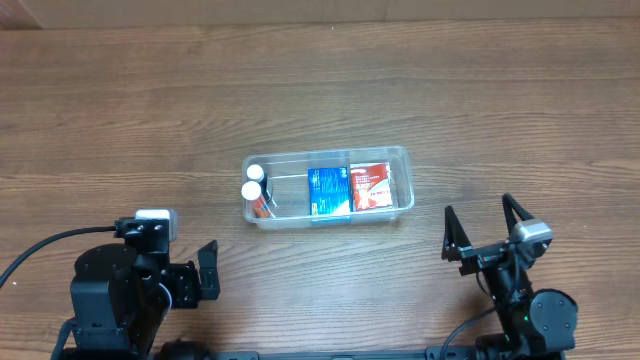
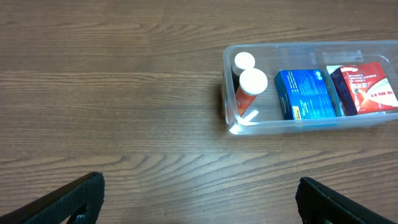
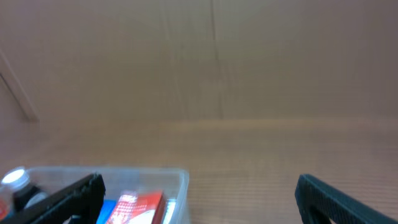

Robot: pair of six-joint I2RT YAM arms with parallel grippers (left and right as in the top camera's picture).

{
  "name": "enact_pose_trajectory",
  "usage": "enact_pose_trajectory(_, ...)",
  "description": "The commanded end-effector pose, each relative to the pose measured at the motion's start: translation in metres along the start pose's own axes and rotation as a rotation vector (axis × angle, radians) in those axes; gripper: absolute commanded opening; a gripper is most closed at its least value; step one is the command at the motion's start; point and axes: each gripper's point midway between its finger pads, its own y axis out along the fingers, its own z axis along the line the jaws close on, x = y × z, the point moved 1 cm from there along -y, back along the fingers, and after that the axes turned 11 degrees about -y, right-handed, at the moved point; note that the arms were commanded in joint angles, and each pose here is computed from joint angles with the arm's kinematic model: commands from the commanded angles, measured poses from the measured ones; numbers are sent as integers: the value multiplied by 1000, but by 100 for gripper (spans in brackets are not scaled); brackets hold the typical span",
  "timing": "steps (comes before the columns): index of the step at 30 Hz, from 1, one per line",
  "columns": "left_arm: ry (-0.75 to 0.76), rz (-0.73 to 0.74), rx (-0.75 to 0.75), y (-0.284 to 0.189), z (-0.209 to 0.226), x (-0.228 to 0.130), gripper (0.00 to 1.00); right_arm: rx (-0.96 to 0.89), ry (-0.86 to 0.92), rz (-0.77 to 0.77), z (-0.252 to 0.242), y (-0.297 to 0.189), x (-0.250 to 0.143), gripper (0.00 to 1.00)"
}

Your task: Pack container

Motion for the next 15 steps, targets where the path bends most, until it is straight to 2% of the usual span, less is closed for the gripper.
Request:
enact_pose_trajectory(1,0,-7,11,0,2,0,100,12,-88,-9,3,8,-24,100)
enact_pose_trajectory(4,0,-7,11,0,2,0,100,23,-83,26,5,12,-46,100)
enact_pose_trajectory(15,0,-7,11,0,2,0,100,30,-67,24,6,11,-46,100)
